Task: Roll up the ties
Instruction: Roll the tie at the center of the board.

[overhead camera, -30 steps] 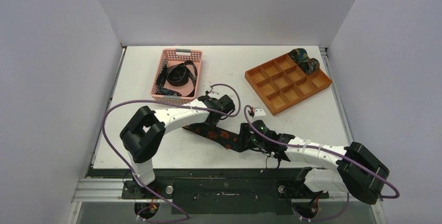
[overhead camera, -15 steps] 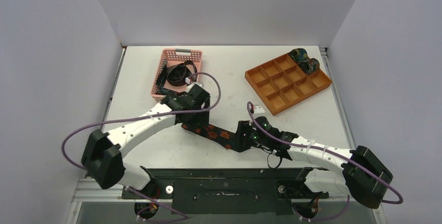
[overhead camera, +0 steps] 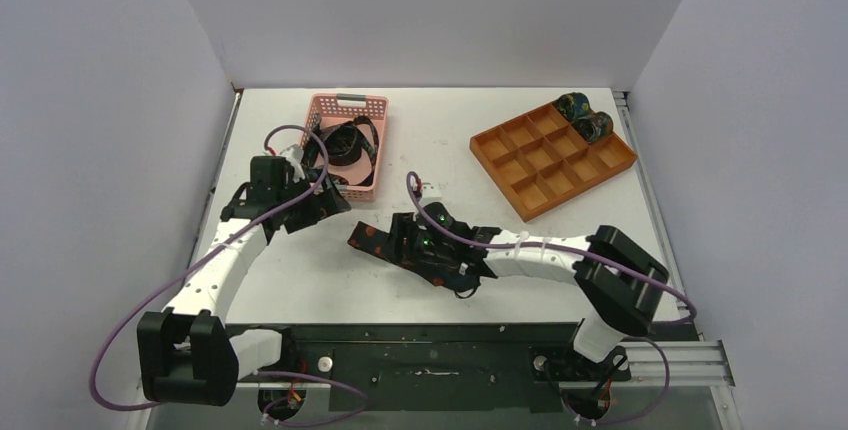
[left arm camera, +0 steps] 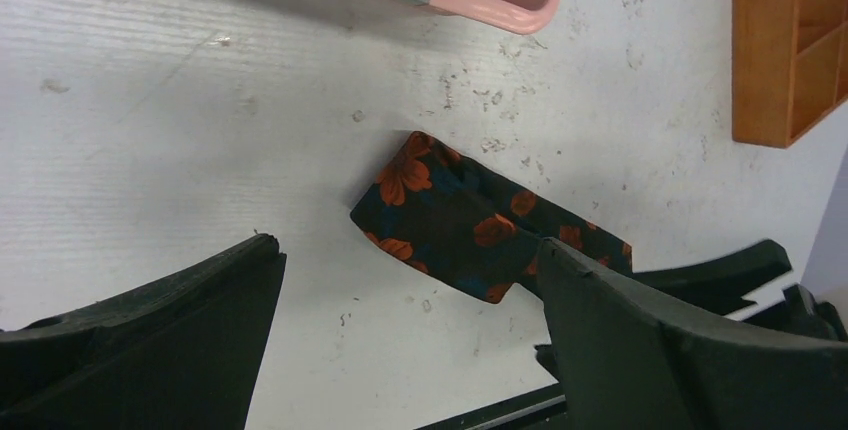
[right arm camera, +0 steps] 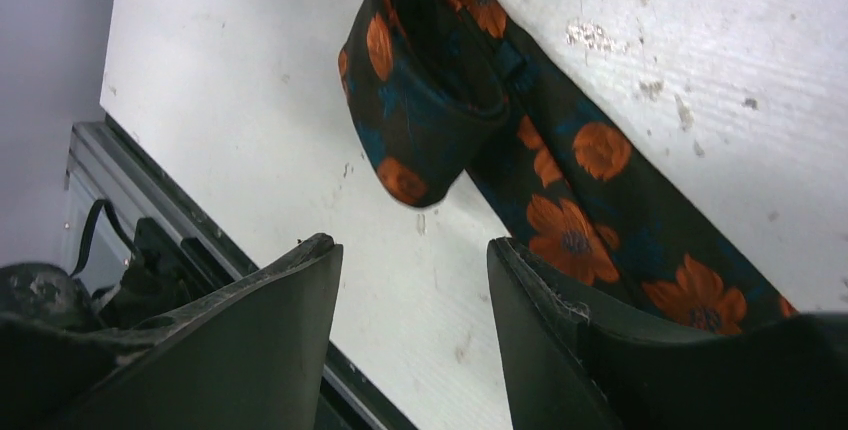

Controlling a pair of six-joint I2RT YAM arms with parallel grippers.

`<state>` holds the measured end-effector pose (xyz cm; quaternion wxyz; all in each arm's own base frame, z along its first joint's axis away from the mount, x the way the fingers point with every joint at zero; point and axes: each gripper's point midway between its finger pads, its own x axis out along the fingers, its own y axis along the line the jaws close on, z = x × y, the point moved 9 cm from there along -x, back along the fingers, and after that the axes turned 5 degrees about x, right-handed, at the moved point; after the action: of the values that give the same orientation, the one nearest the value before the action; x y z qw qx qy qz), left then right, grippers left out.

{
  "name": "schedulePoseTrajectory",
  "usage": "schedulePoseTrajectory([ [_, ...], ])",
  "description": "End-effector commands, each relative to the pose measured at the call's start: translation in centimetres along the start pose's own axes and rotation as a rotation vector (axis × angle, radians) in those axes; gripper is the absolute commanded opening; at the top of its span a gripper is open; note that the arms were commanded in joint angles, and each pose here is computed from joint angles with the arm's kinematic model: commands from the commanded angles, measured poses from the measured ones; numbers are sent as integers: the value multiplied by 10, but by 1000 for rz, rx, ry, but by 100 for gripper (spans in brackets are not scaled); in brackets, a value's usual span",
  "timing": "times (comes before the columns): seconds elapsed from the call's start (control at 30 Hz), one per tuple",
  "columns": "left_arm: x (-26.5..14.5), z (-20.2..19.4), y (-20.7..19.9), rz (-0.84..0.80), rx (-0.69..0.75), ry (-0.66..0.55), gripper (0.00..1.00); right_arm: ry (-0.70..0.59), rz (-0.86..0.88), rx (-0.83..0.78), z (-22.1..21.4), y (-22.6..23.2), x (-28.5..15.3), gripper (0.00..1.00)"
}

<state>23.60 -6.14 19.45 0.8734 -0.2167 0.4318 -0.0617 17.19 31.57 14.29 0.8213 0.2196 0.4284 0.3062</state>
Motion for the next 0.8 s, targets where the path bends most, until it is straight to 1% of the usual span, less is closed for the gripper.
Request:
schedulePoseTrajectory([
  [0.0, 4, 11, -13, -183, 106, -32, 96, -58, 6, 37, 18, 17, 23, 56],
  [0.2, 11, 4, -8, -194, 151, -35, 98, -51, -56, 70, 15, 0, 40, 56],
  [0.3, 15, -2, -2, -119, 190, -21, 98, -57, -71, 105, 15, -14, 40, 55],
  [0.43, 20, -6, 1, -101, 196, -16, 98, -48, -66, 107, 11, -24, 39, 55],
  [0.63, 25, -3, -2, -113, 190, -5, 98, -78, -12, 50, 16, -10, 25, 58],
  [0.77, 28, -1, -5, -130, 190, 1, 98, -119, 22, 25, 32, 5, 17, 60],
])
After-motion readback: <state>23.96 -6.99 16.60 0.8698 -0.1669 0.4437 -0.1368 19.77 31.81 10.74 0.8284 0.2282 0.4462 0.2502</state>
